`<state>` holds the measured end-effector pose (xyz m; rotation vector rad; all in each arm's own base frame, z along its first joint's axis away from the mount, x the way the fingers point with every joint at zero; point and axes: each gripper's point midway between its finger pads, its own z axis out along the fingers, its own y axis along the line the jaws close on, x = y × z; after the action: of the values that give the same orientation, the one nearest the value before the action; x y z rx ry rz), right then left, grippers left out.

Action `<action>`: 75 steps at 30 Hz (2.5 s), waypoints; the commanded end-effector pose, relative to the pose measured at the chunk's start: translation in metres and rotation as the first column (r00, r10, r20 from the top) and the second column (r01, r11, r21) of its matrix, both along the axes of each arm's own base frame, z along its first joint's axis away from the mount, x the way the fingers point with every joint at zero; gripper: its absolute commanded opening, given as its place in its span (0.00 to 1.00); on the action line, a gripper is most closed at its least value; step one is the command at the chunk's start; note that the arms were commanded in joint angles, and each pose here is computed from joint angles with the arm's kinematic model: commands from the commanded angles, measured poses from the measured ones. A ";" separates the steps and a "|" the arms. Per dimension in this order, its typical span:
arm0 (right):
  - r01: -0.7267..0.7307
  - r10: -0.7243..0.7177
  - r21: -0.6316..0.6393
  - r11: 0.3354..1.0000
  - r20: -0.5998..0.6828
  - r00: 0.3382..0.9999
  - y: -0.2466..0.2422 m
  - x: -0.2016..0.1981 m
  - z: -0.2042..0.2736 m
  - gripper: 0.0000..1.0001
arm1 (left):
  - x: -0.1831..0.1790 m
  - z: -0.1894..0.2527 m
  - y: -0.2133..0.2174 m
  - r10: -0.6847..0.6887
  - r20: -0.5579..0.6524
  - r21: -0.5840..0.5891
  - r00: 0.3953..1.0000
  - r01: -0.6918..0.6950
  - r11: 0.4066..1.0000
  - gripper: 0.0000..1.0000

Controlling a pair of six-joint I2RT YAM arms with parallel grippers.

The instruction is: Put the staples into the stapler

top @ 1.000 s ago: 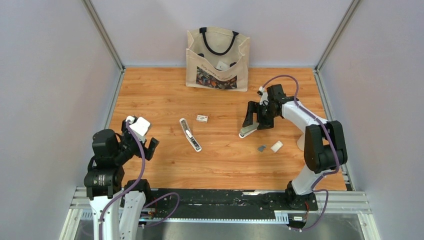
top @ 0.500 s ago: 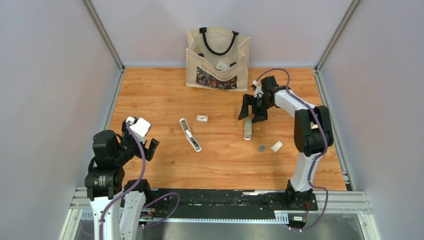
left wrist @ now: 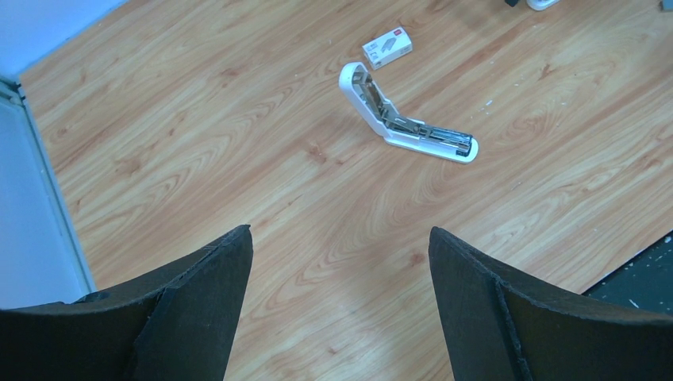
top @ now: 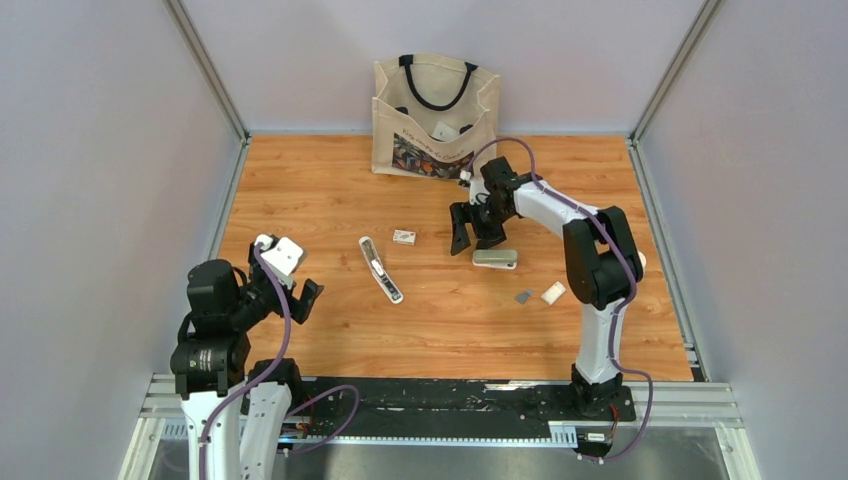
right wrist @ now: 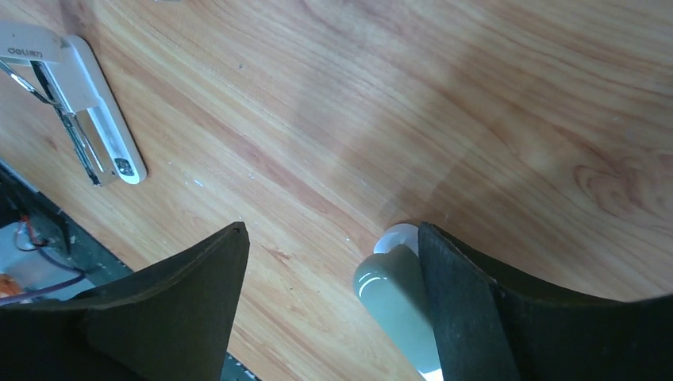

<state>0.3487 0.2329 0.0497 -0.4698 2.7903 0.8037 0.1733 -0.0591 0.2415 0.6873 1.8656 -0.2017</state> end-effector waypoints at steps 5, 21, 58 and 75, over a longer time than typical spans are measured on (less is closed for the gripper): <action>-0.073 0.097 -0.072 0.995 0.431 0.897 -0.036 0.032 0.101 0.86 | 0.007 0.016 -0.019 -0.142 -0.048 0.006 0.989 0.142 0.990 0.89; 0.378 -0.083 -0.171 0.910 0.818 0.569 -0.212 -0.035 0.199 1.00 | 0.108 -0.018 -0.260 -0.723 -0.407 0.245 0.559 0.829 0.503 0.88; 0.507 -0.208 -0.117 0.854 0.816 0.539 -0.257 -0.040 0.191 1.00 | 0.162 -0.170 -0.414 -0.771 -0.419 0.204 0.480 0.877 0.435 0.81; 0.503 -0.207 -0.116 0.857 0.816 0.541 -0.256 -0.041 0.191 1.00 | 0.157 -0.172 -0.411 -0.764 -0.439 0.201 0.472 0.881 0.428 0.69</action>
<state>0.3035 -0.0237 0.2334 -0.1846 2.0734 -0.0429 0.3295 -0.4602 0.0547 2.0074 1.7080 -0.5887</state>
